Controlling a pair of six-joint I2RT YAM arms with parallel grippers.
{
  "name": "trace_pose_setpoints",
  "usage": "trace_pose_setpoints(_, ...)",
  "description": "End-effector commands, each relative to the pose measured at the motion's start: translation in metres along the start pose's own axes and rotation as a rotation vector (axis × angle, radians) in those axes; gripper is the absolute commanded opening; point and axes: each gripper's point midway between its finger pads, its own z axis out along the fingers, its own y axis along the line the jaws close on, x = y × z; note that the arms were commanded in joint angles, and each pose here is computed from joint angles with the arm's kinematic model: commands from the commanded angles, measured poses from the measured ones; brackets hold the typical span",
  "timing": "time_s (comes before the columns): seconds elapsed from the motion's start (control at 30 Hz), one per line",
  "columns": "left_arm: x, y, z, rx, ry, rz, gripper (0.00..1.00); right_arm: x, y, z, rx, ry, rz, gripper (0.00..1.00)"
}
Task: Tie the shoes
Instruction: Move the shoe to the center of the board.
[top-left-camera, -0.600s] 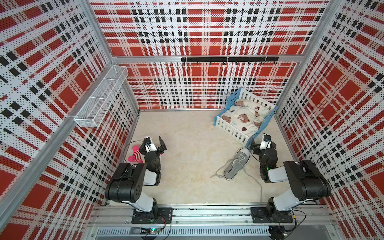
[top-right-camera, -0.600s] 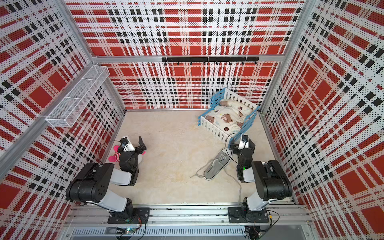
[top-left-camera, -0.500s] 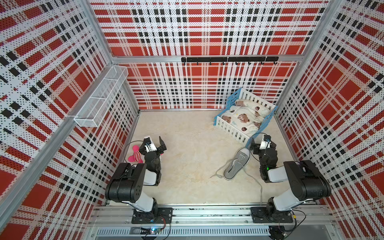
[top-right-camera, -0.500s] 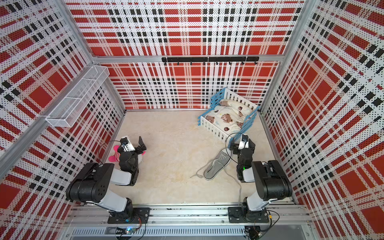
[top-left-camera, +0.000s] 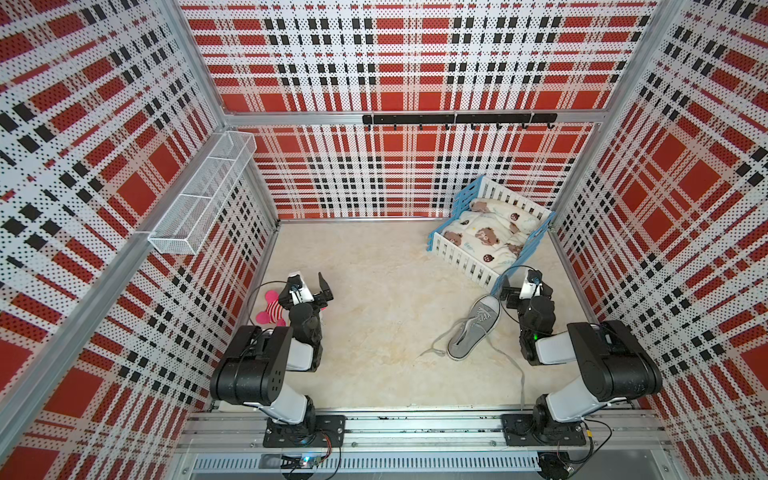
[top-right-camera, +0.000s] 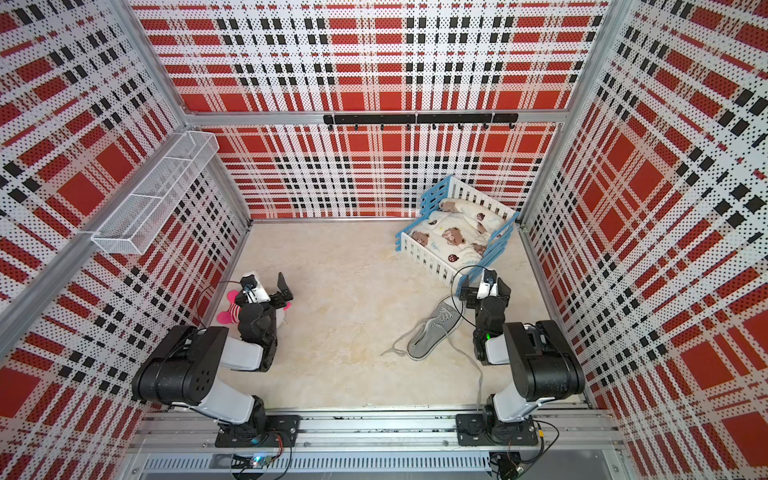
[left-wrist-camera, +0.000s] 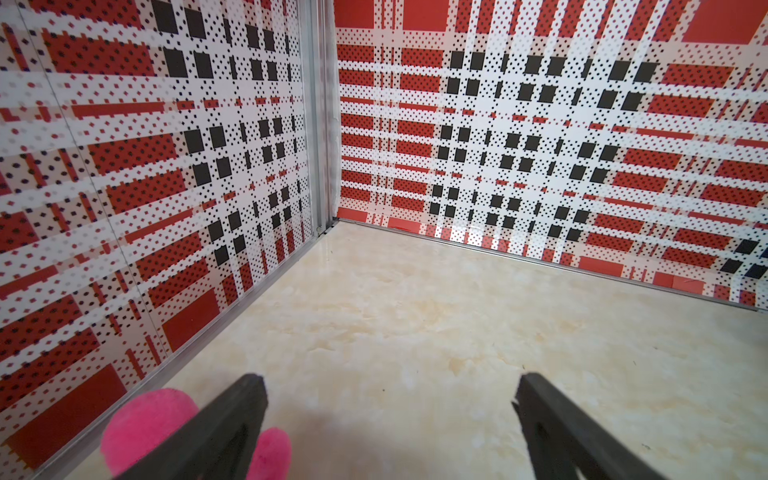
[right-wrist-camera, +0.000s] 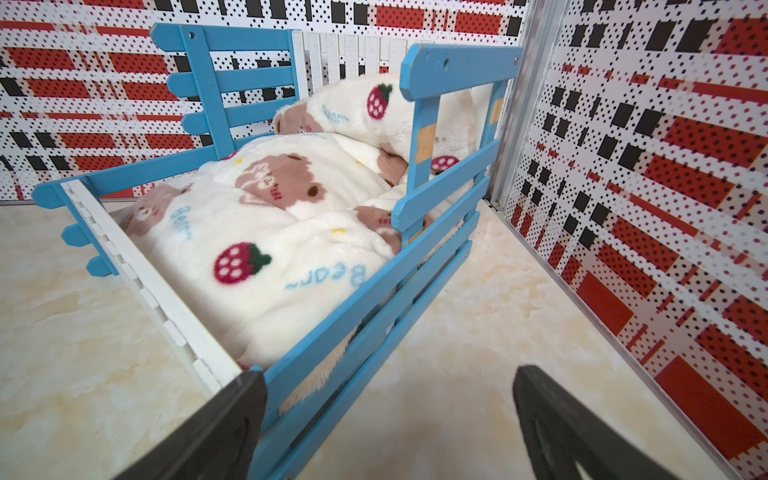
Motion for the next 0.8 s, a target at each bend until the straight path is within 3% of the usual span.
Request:
trace_pose_setpoints(0.0, -0.003, 0.0, -0.001, 0.011, -0.017, -0.012, 0.99, -0.001, -0.001, 0.001, 0.015, -0.005, 0.006, 1.0)
trace_pose_setpoints(0.23, -0.036, 0.0, 0.002, 0.01, -0.015, -0.038, 1.0, -0.039, -0.047, -0.026, 0.247, -0.06, 0.111, 0.99)
trace_pose_setpoints(0.3, -0.051, -0.002, 0.004, 0.013, -0.005, -0.121, 1.0, -0.053, -0.06, -0.038, 0.308, -0.066, 0.166, 0.99)
trace_pose_setpoints(0.37, -0.068, -0.019, 0.005, 0.128, -0.002, -0.203, 0.97, -0.065, -0.057, -0.044, 0.284, -0.019, 0.178, 0.96)
trace_pose_setpoints(0.43, -0.085, -0.048, -0.001, 0.284, -0.003, -0.259, 0.9, -0.08, -0.043, -0.048, 0.19, 0.045, 0.227, 0.94)
trace_pose_setpoints(0.57, -0.091, -0.125, -0.017, 0.515, 0.065, -0.322, 0.85, -0.088, 0.001, -0.058, 0.012, 0.18, 0.27, 0.92)
trace_pose_setpoints(0.67, -0.07, -0.204, -0.046, 0.694, 0.189, -0.285, 0.81, -0.069, 0.042, -0.068, -0.09, 0.33, 0.265, 0.9)
trace_pose_setpoints(0.77, -0.034, -0.265, -0.084, 0.87, 0.333, -0.217, 0.76, -0.033, 0.075, -0.079, -0.178, 0.515, 0.261, 0.81)
